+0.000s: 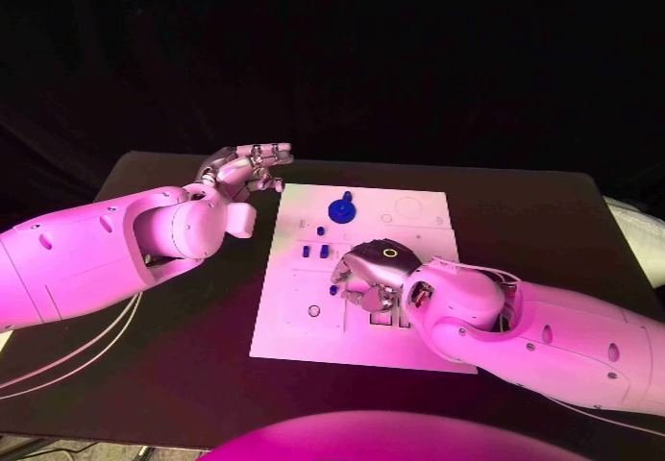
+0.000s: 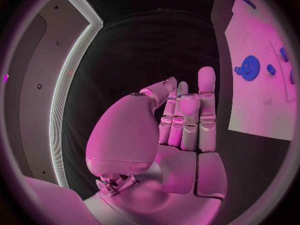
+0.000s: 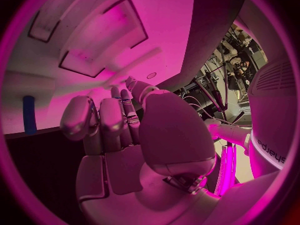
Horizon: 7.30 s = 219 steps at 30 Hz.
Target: Assemble the parts on the task board
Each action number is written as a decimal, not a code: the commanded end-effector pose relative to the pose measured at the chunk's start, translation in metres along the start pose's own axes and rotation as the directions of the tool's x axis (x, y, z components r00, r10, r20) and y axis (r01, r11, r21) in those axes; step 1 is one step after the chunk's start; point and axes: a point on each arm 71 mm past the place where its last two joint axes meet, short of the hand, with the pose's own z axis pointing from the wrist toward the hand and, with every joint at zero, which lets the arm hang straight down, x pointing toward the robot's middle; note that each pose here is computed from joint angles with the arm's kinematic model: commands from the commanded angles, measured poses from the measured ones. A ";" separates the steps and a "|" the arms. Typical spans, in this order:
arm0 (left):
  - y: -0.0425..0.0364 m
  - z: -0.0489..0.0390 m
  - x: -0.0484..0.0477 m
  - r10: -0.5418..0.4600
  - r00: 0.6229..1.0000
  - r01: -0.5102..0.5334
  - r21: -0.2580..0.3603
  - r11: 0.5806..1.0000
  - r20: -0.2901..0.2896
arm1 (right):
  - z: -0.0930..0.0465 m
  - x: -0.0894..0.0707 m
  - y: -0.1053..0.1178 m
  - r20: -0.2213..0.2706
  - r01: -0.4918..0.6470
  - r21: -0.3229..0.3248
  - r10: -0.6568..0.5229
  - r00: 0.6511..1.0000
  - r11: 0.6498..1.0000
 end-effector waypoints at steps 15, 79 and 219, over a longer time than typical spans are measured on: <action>-0.0003 -0.0008 0.0033 -0.002 0.999 0.002 0.002 1.000 -0.036 | -0.047 -0.053 -0.063 0.048 0.063 0.178 -0.073 0.996 0.982; 0.0019 -0.0005 0.0032 0.000 0.999 0.000 -0.006 1.000 -0.040 | -0.043 -0.069 -0.032 0.158 -0.020 0.086 0.006 0.987 0.996; 0.0095 -0.0071 0.0115 -0.001 0.996 -0.002 -0.035 0.999 -0.084 | -0.106 0.013 -0.075 -0.066 -0.170 0.498 0.233 0.970 0.850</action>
